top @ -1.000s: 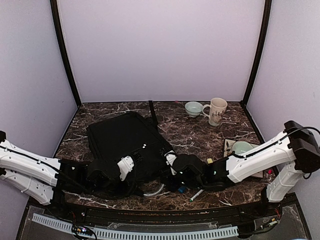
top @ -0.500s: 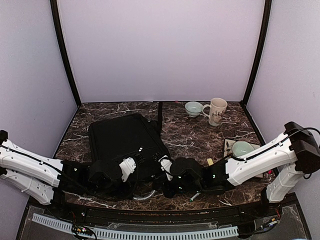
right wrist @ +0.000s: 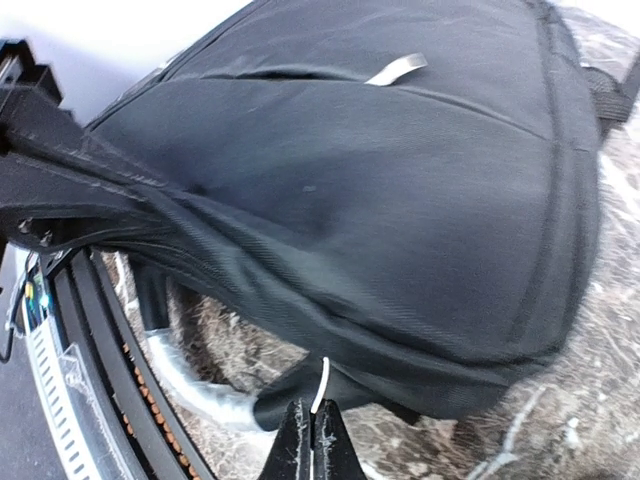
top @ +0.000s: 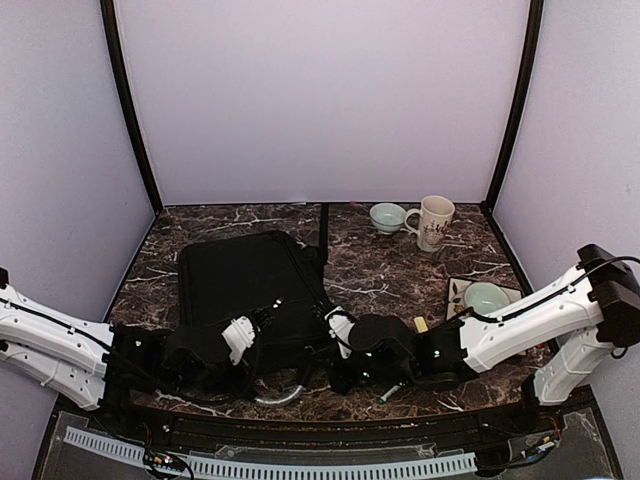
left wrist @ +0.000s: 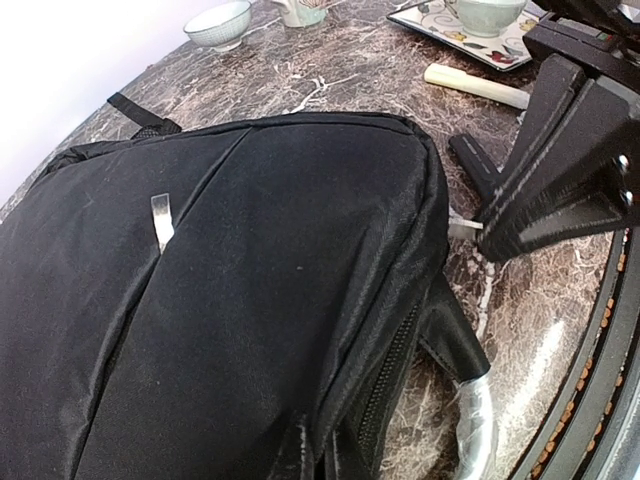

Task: Pack the student bag
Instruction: Zip the student bag into the largest pocket of the bag.

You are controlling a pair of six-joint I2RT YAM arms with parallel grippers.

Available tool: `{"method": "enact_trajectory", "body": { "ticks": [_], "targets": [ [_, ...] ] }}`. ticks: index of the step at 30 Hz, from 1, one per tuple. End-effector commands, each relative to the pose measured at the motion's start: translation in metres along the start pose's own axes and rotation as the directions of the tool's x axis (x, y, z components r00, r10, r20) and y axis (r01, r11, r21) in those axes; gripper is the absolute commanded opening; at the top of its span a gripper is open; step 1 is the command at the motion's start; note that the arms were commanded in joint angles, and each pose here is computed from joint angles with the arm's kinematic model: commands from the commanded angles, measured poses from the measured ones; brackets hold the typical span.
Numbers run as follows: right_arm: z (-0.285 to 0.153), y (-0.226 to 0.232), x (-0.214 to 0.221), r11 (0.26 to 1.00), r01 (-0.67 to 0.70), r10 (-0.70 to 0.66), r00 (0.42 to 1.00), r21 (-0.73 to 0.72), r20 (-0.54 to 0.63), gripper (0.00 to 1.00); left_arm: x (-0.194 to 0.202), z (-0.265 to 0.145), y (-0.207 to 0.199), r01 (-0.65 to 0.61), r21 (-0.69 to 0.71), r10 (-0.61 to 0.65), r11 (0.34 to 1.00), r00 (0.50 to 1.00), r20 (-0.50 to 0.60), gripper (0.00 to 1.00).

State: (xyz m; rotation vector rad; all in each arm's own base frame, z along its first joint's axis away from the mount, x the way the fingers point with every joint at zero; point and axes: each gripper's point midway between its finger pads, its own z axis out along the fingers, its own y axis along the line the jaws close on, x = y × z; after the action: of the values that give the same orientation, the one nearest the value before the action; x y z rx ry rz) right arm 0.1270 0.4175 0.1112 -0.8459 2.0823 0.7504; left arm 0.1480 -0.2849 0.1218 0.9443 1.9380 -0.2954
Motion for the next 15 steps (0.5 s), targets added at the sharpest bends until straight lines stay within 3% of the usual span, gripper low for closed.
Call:
{"method": "enact_trajectory", "body": {
  "ticks": [1, 7, 15],
  "targets": [
    [-0.016, -0.048, -0.024, 0.978, -0.128, 0.11, 0.987, 0.162, 0.119, 0.0, 0.008, -0.007, 0.015, 0.024, -0.06, -0.024, 0.998, 1.0, -0.01, 0.0],
    [-0.024, -0.12, -0.013, 0.903, -0.216, 0.18, 0.975, 0.371, 0.129, 0.0, 0.011, -0.011, 0.023, 0.045, -0.092, -0.045, 0.995, 0.999, -0.005, 0.0],
    [-0.028, -0.121, -0.024, 0.922, -0.213, 0.175, 0.974, 0.323, 0.141, 0.0, 0.011, -0.011, 0.025, 0.047, -0.096, -0.046, 0.994, 0.999, 0.008, 0.0]
  ]
}}
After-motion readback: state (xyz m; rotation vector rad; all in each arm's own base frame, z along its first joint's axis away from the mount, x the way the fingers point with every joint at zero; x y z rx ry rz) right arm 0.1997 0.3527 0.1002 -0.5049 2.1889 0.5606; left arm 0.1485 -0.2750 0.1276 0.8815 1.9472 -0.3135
